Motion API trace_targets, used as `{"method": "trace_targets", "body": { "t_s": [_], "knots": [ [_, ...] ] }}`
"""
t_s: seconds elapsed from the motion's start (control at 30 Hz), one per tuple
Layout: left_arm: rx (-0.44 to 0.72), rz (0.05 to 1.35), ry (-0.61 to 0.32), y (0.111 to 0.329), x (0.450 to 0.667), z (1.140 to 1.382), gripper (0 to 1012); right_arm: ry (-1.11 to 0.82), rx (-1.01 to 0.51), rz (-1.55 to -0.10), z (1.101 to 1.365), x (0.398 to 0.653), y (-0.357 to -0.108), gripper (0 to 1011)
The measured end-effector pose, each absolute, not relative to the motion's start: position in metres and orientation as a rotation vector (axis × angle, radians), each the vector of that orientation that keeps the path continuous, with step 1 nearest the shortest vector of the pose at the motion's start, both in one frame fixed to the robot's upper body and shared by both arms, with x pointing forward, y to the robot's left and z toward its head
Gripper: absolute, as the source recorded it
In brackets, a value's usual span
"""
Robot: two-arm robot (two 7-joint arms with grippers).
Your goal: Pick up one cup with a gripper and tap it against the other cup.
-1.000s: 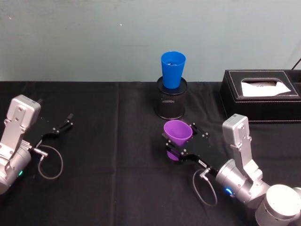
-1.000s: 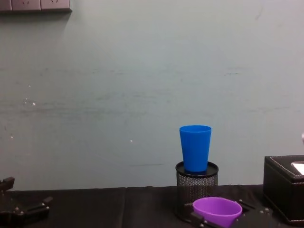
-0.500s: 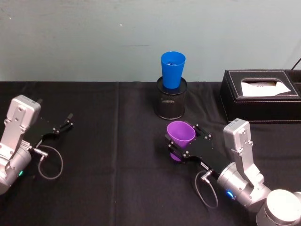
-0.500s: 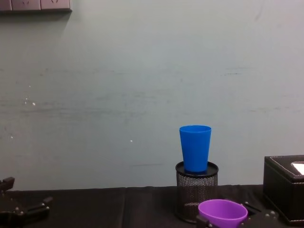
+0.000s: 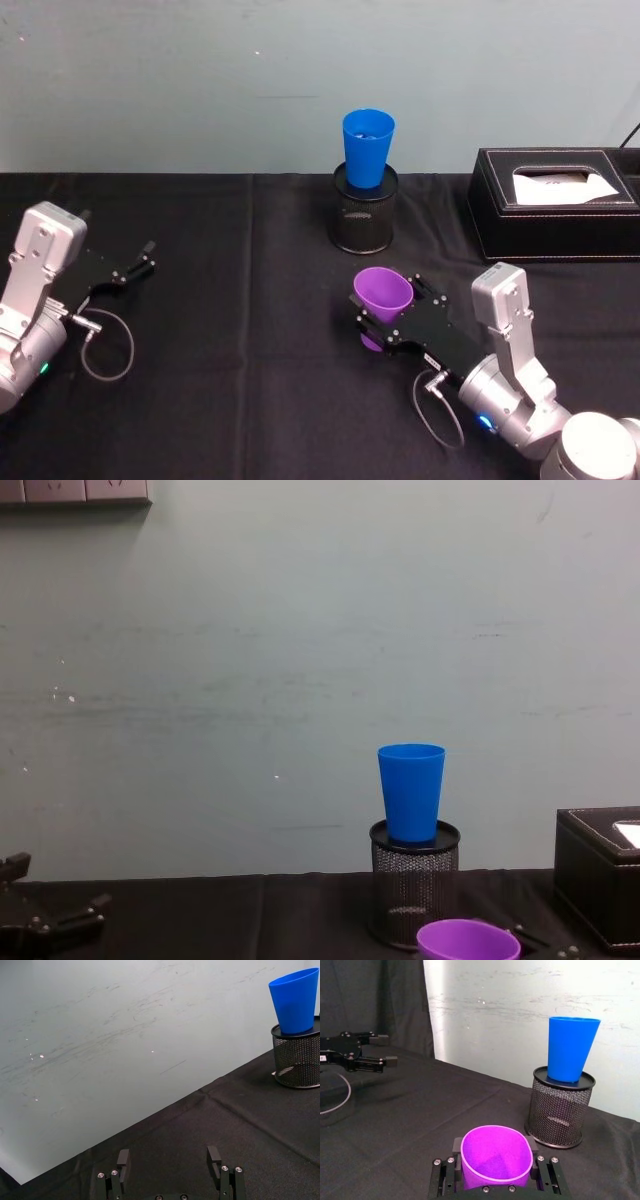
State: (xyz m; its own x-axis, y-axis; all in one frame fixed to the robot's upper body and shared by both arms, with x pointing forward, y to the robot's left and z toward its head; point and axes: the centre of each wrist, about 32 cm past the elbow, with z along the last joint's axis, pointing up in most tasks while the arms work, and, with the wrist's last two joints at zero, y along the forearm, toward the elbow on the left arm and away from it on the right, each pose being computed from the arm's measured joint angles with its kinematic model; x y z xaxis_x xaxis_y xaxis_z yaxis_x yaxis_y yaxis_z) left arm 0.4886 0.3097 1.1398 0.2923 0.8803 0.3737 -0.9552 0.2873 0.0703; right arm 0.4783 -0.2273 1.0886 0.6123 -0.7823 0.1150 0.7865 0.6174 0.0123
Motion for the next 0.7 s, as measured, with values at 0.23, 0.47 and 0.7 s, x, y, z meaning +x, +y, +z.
{"method": "trace_targets", "body": {
  "t_s": [0.23, 0.47, 0.7],
  "knots": [
    [0.304, 1.248, -0.285, 0.3096, 0.4886, 1.1398, 1000, -0.109, -0.040, -0.908, 1.0867, 0.4782, -0.2269, 731],
    [0.304, 1.248, -0.285, 0.3097, 0.4886, 1.1398, 1000, -0.111, -0.040, -0.907, 1.0874, 0.4784, -0.2270, 787],
    [0.304, 1.248, -0.285, 0.3097, 0.4886, 1.1398, 1000, -0.112, -0.039, -0.906, 1.0880, 0.4786, -0.2268, 969]
  ]
}}
